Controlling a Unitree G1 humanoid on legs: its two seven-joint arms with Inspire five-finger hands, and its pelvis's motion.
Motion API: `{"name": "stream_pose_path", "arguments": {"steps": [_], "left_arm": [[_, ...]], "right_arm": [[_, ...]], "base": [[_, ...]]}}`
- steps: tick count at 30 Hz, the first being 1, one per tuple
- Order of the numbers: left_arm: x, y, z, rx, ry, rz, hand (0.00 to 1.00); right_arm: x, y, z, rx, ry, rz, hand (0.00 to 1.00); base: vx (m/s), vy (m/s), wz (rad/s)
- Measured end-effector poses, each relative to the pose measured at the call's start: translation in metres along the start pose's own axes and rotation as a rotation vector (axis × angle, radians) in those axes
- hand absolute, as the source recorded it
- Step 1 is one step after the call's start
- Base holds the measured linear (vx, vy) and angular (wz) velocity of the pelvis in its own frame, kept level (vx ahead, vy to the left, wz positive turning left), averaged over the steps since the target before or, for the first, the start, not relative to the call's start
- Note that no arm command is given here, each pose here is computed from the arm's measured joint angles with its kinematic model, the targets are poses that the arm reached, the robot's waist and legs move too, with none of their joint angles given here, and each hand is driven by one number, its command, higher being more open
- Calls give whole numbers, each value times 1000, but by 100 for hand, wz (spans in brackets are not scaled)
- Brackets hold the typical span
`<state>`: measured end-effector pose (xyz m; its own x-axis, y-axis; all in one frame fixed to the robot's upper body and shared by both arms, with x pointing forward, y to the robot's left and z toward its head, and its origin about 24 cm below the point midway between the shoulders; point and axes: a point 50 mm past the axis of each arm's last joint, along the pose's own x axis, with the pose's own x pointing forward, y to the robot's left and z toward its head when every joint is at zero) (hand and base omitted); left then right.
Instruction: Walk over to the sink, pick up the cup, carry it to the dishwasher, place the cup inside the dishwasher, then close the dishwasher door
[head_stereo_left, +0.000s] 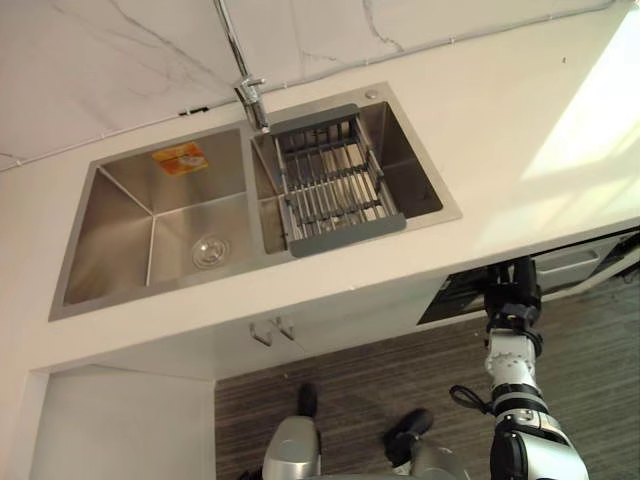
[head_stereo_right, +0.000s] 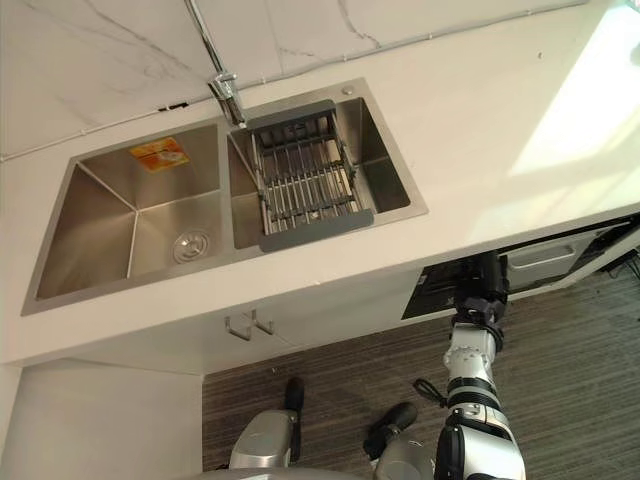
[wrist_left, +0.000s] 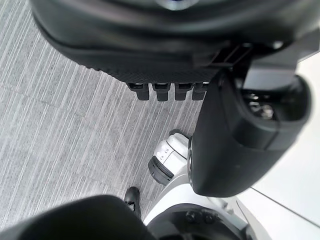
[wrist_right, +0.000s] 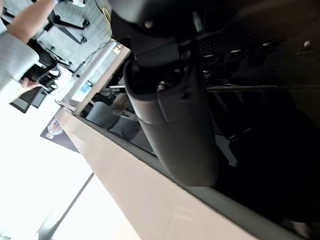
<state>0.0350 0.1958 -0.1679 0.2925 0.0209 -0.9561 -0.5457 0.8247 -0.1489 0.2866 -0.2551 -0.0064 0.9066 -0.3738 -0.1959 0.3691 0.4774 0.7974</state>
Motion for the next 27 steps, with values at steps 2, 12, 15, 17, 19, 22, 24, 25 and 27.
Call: {"name": "stream_pose_path", "arguments": {"steps": [2, 12, 15, 17, 19, 22, 24, 25, 27], "left_arm": [[0, -2, 1, 1, -19, -3, 100], [-5, 3, -14, -77, -59, 10, 100], [-8, 20, -11, -91, -66, 48, 100], [-11, 31, -3, -106, -65, 65, 100], [-13, 41, 2, -131, -62, 61, 100], [-12, 37, 16, -191, -77, 0, 100], [-7, 23, 32, -215, -83, -68, 100], [-4, 13, 42, -185, -72, -92, 100], [-4, 21, 39, -193, -38, -72, 100]], "right_arm": [[-13, -4, -13, -103, 74, 54, 100], [-112, -105, -89, -675, 585, -130, 100], [-139, -140, -82, -756, 648, -271, 100], [-151, -156, -74, -828, 662, -317, 100], [-166, -170, -66, -903, 681, -358, 100], [-188, -184, -67, -867, 690, -470, 100], [-185, -181, -74, -853, 702, -463, 100], [-188, -182, -77, -829, 720, -487, 100], [-194, -185, -83, -794, 765, -523, 100]], "base": [[-55, -182, 34], [57, -60, -2], [166, 109, 0], [161, 135, 16], [131, 145, 21], [94, 81, 62], [38, -8, 96], [37, -126, 99], [45, -155, 60]]}}
